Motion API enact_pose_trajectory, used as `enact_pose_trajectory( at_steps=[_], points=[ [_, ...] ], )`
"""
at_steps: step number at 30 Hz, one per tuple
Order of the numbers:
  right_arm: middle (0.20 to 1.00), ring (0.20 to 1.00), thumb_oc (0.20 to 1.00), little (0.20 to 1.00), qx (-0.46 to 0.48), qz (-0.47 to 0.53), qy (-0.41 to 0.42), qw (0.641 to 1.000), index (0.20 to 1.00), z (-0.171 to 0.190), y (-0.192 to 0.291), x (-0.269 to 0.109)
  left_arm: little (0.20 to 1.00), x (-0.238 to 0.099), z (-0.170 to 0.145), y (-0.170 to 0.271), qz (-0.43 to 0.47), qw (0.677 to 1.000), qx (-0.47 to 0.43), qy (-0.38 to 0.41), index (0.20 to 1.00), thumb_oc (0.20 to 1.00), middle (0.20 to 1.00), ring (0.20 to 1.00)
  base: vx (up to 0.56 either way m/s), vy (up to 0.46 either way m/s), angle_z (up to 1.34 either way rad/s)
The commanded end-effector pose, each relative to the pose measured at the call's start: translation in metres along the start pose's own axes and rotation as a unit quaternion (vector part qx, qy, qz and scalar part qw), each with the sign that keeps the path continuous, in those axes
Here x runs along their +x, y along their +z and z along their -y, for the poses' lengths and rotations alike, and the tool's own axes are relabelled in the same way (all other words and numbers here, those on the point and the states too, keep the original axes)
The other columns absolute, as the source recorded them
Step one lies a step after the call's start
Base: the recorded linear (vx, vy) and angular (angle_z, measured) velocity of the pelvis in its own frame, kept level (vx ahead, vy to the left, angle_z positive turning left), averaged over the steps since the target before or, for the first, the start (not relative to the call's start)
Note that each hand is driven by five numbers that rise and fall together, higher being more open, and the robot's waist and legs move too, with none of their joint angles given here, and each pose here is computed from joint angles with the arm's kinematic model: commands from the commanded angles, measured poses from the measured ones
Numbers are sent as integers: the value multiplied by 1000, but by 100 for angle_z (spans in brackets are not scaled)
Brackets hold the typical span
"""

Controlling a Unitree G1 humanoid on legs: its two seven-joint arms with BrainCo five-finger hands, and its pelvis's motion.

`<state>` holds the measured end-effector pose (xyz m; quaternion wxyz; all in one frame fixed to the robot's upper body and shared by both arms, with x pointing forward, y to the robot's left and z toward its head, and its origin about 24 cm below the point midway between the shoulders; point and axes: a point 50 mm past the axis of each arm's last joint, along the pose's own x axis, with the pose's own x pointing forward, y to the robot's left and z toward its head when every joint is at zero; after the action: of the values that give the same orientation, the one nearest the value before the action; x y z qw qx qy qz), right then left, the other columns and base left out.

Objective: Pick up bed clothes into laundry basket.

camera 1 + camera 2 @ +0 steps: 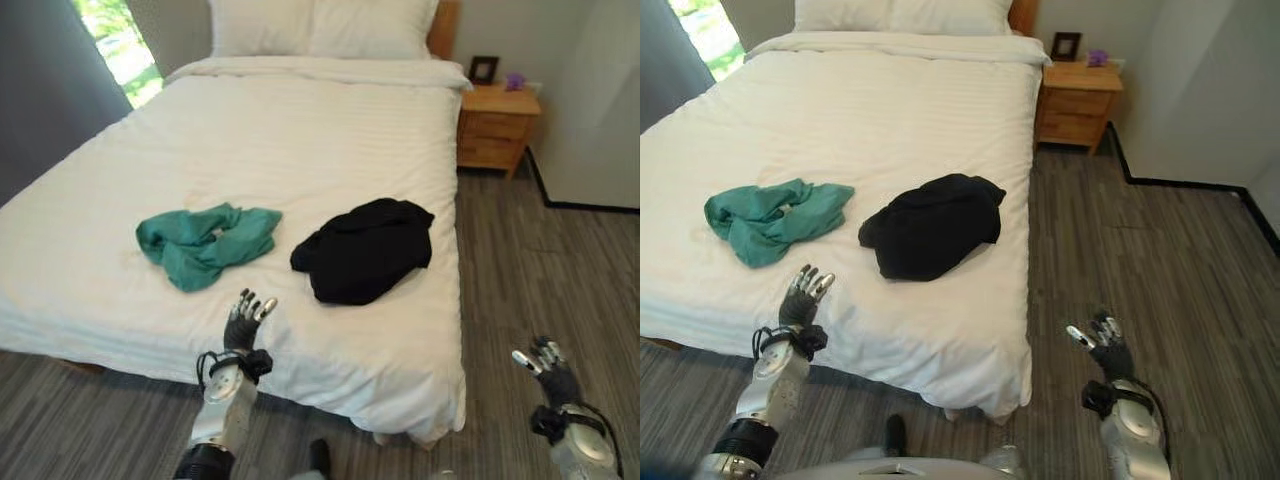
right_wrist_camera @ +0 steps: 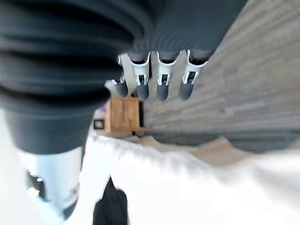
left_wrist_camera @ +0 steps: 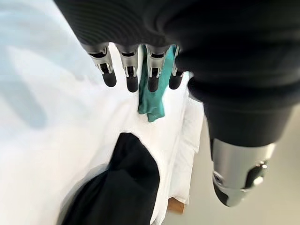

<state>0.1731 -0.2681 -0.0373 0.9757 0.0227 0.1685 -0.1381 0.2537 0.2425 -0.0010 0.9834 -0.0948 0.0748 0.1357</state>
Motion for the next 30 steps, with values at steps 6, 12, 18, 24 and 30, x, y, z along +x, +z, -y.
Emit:
enact_pose_trajectory(
  at_steps=[6, 12, 18, 24, 30],
  points=[
    [1000, 1000, 1000, 1000, -200, 48, 1, 979, 1000, 42, 53, 22, 1000, -10, -29, 32, 69, 995, 76, -13, 1000, 1000, 1000, 1000, 65, 205, -15],
    [1000, 1000, 1000, 1000, -345, 158, -1, 925, 1000, 36, 141, 54, 1000, -33, -25, -10, 3, 1000, -9, -6, 1000, 1000, 1000, 1000, 57, -37, 8],
    [1000, 1000, 1000, 1000, -407, 223, 30, 885, 1000, 7, 183, 66, 1000, -43, -22, -28, -41, 999, -10, -28, 1000, 1000, 1000, 1000, 66, -51, 12],
    [1000, 1000, 1000, 1000, -535, 283, 66, 793, 1000, -42, 227, 77, 1000, -43, -26, -27, -42, 999, -6, -24, 1000, 1000, 1000, 1000, 25, -22, 11],
    [1000, 1000, 1000, 1000, -679, 330, 45, 654, 1000, -106, 287, 93, 1000, -40, -25, -20, -36, 999, -2, -37, 1000, 1000, 1000, 1000, -9, -3, 4]
  ],
)
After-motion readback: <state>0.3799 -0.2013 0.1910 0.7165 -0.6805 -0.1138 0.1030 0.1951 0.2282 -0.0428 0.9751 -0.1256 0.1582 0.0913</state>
